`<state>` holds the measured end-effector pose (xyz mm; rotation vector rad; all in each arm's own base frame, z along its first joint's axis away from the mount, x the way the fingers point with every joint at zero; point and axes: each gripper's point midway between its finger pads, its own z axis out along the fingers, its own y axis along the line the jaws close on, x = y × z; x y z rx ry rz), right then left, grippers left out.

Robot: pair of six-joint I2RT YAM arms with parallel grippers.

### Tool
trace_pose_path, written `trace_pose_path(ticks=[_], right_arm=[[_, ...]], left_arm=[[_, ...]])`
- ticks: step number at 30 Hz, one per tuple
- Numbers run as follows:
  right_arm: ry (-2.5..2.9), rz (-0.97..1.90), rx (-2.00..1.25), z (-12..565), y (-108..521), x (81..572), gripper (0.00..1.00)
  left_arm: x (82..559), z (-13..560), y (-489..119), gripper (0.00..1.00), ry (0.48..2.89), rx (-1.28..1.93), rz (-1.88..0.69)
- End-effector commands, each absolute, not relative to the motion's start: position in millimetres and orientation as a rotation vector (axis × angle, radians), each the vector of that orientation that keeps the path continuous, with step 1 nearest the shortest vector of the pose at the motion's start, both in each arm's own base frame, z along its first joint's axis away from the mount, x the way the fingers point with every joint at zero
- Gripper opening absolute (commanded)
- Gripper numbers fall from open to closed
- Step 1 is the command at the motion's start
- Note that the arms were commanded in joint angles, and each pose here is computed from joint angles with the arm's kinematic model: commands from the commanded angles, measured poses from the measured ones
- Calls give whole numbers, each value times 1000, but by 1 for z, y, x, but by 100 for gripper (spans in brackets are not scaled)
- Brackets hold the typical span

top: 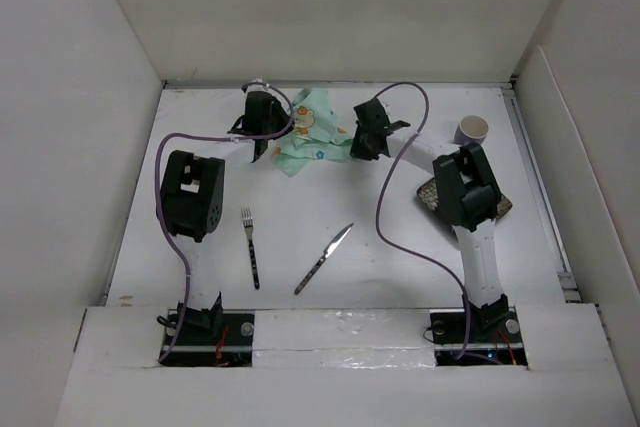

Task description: Set the dinner table for one person

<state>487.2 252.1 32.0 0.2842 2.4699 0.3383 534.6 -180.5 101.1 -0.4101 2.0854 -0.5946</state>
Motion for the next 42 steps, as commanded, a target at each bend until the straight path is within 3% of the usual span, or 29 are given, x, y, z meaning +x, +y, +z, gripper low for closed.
trace_pose_path(ticks=[1,3,8,10,16,23,27,31,38,39,41,42], right_arm=[[2535,317,291,20,246,473,0],[2469,349,290,38,243,481,0],[2243,335,254,111,227,492,0],[2119,319,242,166,220,493,0],[1823,269,185,305,190,476,0],[1614,180,171,402,161,433,0],[1527,204,162,436,155,414,0],[1526,213,120,439,165,422,0],[1554,144,73,426,172,494,0],[1499,163,91,455,169,501,0],[1546,132,79,443,172,529,0],[1538,119,92,453,166,536,0]], left_arm=[[542,121,-179,16,2019,-396,-592],[543,132,-174,0,1998,-391,-568],[541,174,-155,0,1907,-400,-575],[538,196,-150,0,1866,-401,-600],[519,327,-126,0,1645,-357,-601],[470,446,-104,0,1454,-307,-550],[457,467,-99,0,1427,-284,-528],[474,455,-102,0,1484,-265,-492],[547,390,-88,0,1630,-302,-423],[553,404,-91,0,1611,-280,-463],[576,391,-91,0,1658,-290,-492],[577,421,-87,0,1621,-282,-502]])
